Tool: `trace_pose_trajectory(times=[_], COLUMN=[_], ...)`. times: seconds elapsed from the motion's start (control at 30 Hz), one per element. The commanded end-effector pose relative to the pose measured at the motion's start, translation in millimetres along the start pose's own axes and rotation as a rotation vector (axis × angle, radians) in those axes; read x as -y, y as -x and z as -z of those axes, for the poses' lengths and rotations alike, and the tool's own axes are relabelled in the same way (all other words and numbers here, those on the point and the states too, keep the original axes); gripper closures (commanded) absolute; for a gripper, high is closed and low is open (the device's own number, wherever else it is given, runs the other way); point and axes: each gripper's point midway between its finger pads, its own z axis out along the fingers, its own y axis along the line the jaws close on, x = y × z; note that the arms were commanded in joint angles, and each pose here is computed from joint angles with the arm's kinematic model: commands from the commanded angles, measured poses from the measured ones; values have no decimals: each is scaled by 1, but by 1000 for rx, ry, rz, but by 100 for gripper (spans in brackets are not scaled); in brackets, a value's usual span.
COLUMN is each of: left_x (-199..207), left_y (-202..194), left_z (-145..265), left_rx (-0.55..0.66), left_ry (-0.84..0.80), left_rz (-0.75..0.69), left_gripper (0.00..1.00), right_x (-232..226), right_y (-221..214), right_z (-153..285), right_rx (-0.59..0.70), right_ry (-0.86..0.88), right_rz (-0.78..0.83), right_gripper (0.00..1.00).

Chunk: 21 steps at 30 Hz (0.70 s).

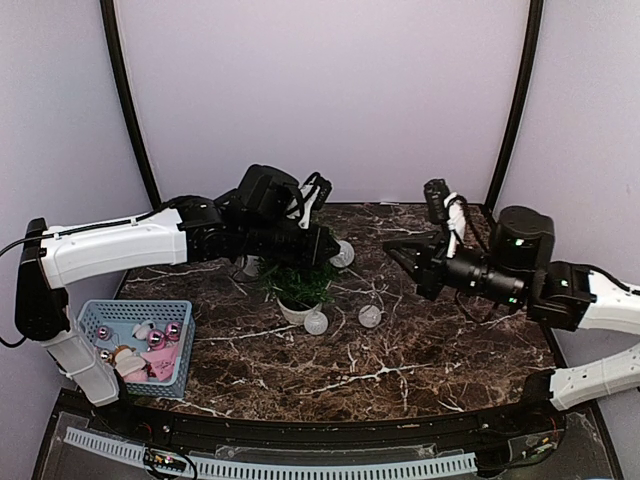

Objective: Decorate the small christmas tree
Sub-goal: Adjust the side of the string light at the center of the board.

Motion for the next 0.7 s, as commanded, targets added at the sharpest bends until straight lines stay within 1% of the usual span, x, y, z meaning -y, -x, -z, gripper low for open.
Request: trace_pose_trajectory(times=[0.0,0.07,0.13,0.2,0.3,0.33,0.4,0.5,0.6,0.67], left_x=[-4,-6,-7,-8,-10,-9,-10,-10,-8,-7], left_y=[14,12,11,12,11,11,12,12,12,12], left_z=[9,9,9,11,14,15,16,18,18,18], left_rx=[38,35,34,38,42,43,45,46,48,46], left_ry=[37,48,55,58,62,62,63,62,56,48], left_rz=[-6,-1,1,4,6,6,5,1,-1,-3], left_gripper=[100,100,100,100,100,100,100,100,100,100], right_x=[-1,11,33,66,118,131,146,157,164,171], right_y=[18,38,53,58,59,59,59,51,28,1], right_z=[38,59,80,101,144,159,182,197,191,180], right_rx=[3,70,121,128,132,136,151,161,126,79], right_ry=[31,-17,-135,-327,-672,-766,-895,-986,-1030,-1058], right_rz=[-125,-154,-177,-187,-211,-222,-248,-259,-263,-284], right_gripper=[100,100,100,100,100,100,100,100,100,100])
